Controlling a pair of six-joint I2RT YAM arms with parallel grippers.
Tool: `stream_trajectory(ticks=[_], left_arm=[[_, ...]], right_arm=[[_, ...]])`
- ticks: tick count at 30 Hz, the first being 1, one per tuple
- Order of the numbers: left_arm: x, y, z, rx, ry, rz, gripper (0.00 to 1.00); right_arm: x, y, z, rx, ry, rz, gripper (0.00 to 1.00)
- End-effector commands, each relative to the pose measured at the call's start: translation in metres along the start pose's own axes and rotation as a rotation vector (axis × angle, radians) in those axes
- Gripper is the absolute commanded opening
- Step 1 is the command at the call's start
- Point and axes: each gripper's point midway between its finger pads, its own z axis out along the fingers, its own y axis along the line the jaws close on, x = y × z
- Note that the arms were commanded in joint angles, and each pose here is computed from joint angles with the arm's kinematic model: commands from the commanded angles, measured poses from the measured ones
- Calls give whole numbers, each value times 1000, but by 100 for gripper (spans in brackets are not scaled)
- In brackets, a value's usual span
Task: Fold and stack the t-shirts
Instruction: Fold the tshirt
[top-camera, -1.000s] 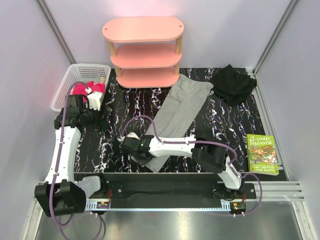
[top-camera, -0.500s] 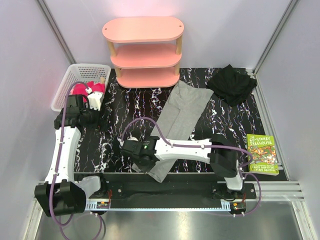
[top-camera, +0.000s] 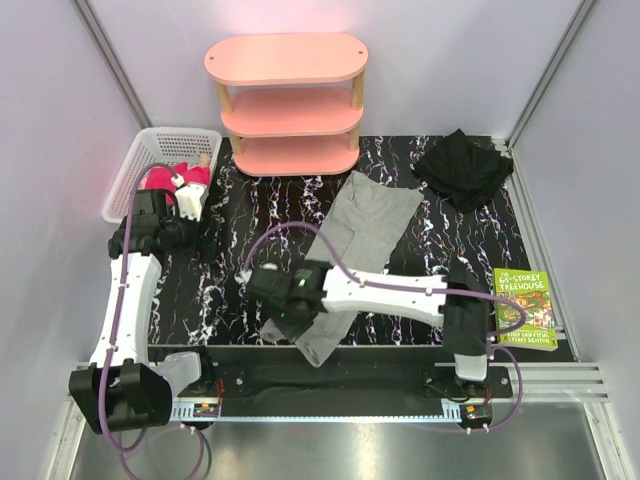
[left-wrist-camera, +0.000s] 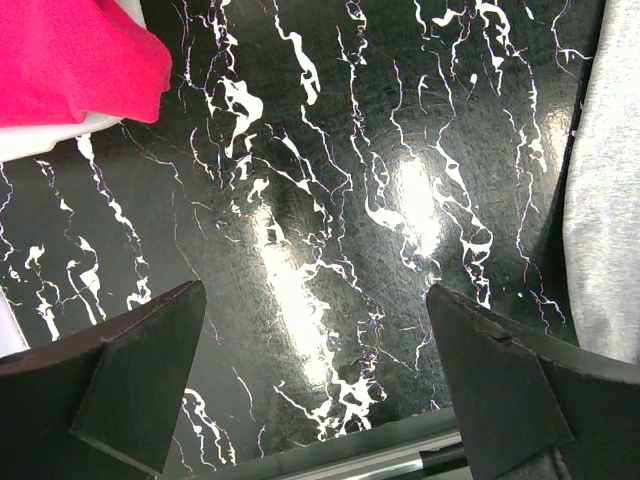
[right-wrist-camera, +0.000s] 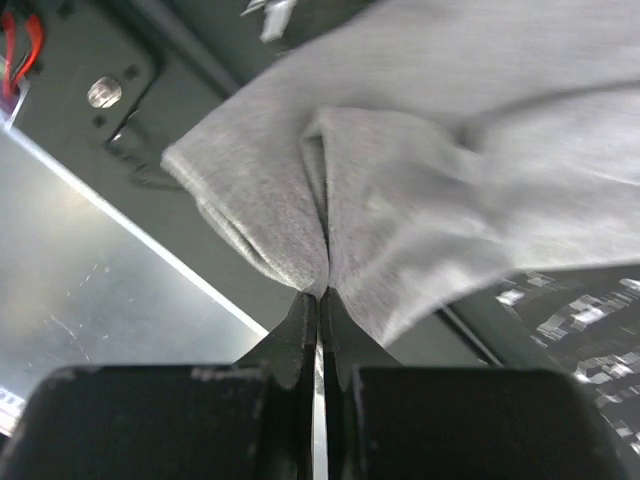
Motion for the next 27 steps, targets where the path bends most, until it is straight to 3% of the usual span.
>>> stream_trajectory(ticks=[1,12,27], left_arm=[[-21,2,-4,1,-66,21,99],[-25,3,-3,5,-64,18,99],[-19,0,3,32,-41,17,99]], right_arm=[[-32,-51,-52,19,-140,111,0],[-62,-151,-58,80,-185,224,0],[-75,-242,-4,124,-131,353,0]])
